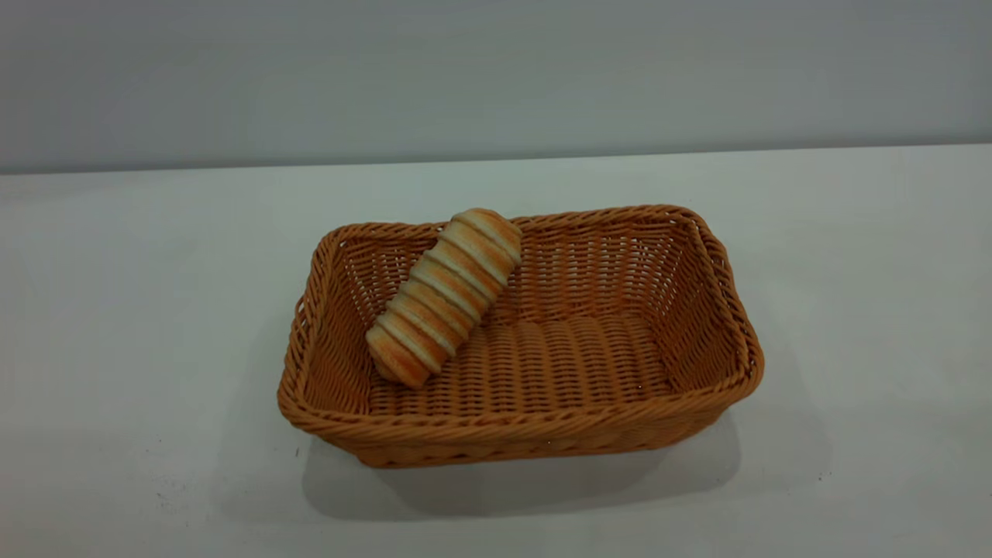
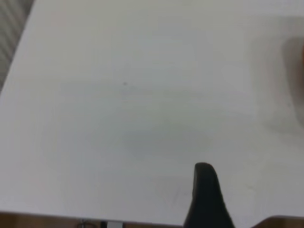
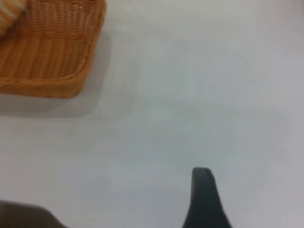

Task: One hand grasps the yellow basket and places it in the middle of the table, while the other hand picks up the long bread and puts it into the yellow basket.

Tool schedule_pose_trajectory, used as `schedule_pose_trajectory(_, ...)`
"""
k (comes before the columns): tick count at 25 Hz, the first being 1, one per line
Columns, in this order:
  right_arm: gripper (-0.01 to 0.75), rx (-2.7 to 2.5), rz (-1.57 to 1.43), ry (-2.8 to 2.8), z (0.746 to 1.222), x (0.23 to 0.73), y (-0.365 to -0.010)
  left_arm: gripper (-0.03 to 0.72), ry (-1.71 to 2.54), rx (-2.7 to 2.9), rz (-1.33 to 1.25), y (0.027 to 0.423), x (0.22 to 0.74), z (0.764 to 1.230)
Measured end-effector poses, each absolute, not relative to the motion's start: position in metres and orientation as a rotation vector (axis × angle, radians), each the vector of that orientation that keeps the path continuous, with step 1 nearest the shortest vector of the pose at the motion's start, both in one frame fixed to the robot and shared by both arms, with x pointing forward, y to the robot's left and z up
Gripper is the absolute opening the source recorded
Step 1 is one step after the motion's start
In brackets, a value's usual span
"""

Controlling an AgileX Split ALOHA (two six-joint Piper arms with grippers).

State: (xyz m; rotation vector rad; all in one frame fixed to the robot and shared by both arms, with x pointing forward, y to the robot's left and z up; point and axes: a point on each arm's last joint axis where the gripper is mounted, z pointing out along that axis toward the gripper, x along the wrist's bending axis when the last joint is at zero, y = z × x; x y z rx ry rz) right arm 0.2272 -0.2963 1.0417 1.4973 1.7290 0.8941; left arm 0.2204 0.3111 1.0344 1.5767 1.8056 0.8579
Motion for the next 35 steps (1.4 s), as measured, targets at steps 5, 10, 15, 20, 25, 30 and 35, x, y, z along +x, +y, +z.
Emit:
schedule_pose_trajectory(5,0.559,1.507,0.887,1.715,1.0417,0.2271,-0.2961,0.557,1.812,1.572,0.862,0.311,0.2203,1.0344)
schedule_pose_trajectory(10,0.559,1.508,0.887,1.714,1.0417,0.2271,-0.2961,0.557,1.812,1.572,0.862,0.311,0.2203,1.0344)
schedule_pose_trajectory(15,0.559,1.508,0.887,1.714,1.0417,0.2271,-0.2961,0.557,1.812,1.572,0.862,0.311,0.2203,1.0344)
schedule_pose_trajectory(20,0.559,1.519,0.88,1.701,1.0417,0.2271,-0.2959,0.557,1.812,1.572,0.862,0.311,0.2203,1.0344)
schedule_pose_trajectory(25,0.559,1.523,0.877,1.696,1.0417,0.2272,-0.2958,0.557,1.812,1.572,0.862,0.311,0.2203,1.0344)
schedule_pose_trajectory(30,0.559,1.523,0.877,1.696,1.0417,0.2272,-0.2958,0.557,1.812,1.572,0.862,0.311,0.2203,1.0344)
schedule_pose_trajectory(35,0.559,1.523,0.877,1.696,1.0417,0.2272,-0.2958,0.557,1.812,1.572,0.862,0.311,0.2203,1.0344)
